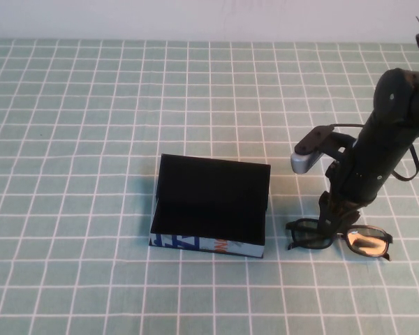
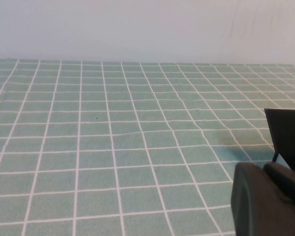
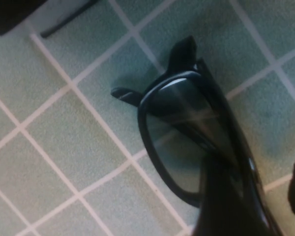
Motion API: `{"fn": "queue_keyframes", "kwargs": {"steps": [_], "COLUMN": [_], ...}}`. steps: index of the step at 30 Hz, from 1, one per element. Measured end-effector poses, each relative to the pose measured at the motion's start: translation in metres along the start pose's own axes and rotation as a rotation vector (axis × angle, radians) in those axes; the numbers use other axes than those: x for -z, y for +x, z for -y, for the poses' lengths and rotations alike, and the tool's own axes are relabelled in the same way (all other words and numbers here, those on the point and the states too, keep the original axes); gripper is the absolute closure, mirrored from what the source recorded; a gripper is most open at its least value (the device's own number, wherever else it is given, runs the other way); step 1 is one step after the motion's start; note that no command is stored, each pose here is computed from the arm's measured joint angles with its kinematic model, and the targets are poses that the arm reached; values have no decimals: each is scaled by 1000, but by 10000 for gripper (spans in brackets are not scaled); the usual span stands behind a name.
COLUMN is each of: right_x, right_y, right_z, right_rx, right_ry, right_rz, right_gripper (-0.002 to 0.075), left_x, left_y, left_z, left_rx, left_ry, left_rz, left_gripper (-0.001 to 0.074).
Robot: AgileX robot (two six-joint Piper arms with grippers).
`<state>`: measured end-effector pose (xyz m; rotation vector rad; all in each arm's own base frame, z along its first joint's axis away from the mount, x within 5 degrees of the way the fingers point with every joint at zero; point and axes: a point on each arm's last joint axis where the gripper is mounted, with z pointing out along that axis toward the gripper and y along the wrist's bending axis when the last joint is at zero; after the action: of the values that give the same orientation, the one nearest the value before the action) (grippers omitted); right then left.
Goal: Return glasses to glasses case
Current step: Pick up the glasses from the table, then place the glasses in the glasses case
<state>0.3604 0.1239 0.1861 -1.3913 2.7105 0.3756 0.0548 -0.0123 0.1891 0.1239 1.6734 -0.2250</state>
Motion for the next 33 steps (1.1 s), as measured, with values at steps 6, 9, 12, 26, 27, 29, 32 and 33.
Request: {"fn": "queue_keyframes", "kwargs": {"steps": [6, 9, 12, 26, 27, 29, 32, 33], "right_x": [1, 1, 1, 36, 42, 56, 74, 79], "right_y": [3, 5, 4, -17, -20, -28, -41, -45], "right_z": [5, 6, 5, 10, 11, 13, 8, 4], "right_rx": [-58, -67, -70, -6, 5, 22, 63, 78], "right_ry": [-44, -58, -68, -27, -14, 18, 61, 70], "right_rz": [34, 33, 34, 93, 107, 145, 196, 206], "right_gripper": [578, 644, 698, 721, 722, 722, 722, 722], "left_x": [0, 0, 0, 0, 0, 0, 0, 0], "left_y": [0, 0, 0, 0, 0, 0, 0, 0], "left_z": [0, 0, -1, -1, -1, -1, -1, -1], "left_rx": [-17, -32, -37, -42, -42, -42, -42, -42], "left_ry": [-3, -5, -6, -7, -7, -7, -7, -7], "left_rz": [0, 1, 1, 1, 1, 1, 1, 1], "left_gripper": [734, 733, 734, 734, 734, 734, 734, 734]}}
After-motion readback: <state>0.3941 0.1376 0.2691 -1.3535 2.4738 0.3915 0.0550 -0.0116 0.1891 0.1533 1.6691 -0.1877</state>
